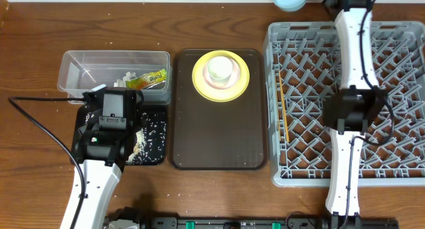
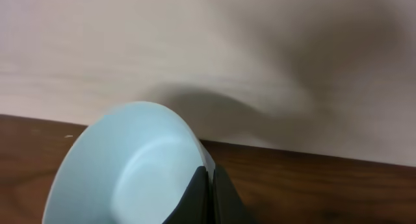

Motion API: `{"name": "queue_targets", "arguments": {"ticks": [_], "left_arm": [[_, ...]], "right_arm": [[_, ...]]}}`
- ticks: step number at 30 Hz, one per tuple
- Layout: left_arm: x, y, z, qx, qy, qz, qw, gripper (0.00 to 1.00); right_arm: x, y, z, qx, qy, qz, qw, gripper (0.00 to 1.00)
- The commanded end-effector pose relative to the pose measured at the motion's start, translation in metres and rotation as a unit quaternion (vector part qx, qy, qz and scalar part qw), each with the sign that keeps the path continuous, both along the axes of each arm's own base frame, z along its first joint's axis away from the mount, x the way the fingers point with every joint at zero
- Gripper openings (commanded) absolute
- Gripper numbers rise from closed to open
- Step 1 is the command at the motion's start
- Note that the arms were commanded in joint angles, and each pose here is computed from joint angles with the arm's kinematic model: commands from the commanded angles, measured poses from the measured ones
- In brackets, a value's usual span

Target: Sort waste into correct bins and load items into the dishwasher rack

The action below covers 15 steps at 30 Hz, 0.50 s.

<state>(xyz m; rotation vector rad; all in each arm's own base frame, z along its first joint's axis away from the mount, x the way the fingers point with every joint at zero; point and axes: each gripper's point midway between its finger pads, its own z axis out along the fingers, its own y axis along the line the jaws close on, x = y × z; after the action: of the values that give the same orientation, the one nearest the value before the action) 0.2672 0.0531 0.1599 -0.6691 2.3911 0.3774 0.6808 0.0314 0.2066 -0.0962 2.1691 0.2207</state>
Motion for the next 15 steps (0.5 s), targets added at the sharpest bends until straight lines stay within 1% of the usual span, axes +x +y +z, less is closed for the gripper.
{"name": "queue_targets", "arguments": {"ticks": [1, 5, 9, 12, 15], "left_arm": [[0.002, 0.004, 0.007, 0.008, -0.006, 0.005, 1.0, 0.96], [0.002, 0.004, 0.007, 0.008, -0.006, 0.005, 1.0, 0.96], [0.002, 0.004, 0.007, 0.008, -0.006, 0.005, 1.0, 0.96], [0.002, 0.004, 0.007, 0.008, -0.006, 0.005, 1.0, 0.96], [0.002, 0.004, 0.007, 0.008, -0.006, 0.005, 1.0, 0.96]], "right_arm": [[-0.026, 0.011, 0.08, 0.026, -0.044, 0.027, 0.998, 0.01], [-0.062, 0.015, 0.103, 0.041, -0.01, 0.045, 0.998, 0.01], [-0.104, 0.012, 0.11, 0.045, 0.046, 0.039, 0.997, 0.01], [-0.134, 0.012, 0.102, 0.045, 0.104, 0.038, 0.993, 0.01], [-0.162, 0.012, 0.081, 0.043, 0.173, 0.036, 0.983, 0.01]]}}
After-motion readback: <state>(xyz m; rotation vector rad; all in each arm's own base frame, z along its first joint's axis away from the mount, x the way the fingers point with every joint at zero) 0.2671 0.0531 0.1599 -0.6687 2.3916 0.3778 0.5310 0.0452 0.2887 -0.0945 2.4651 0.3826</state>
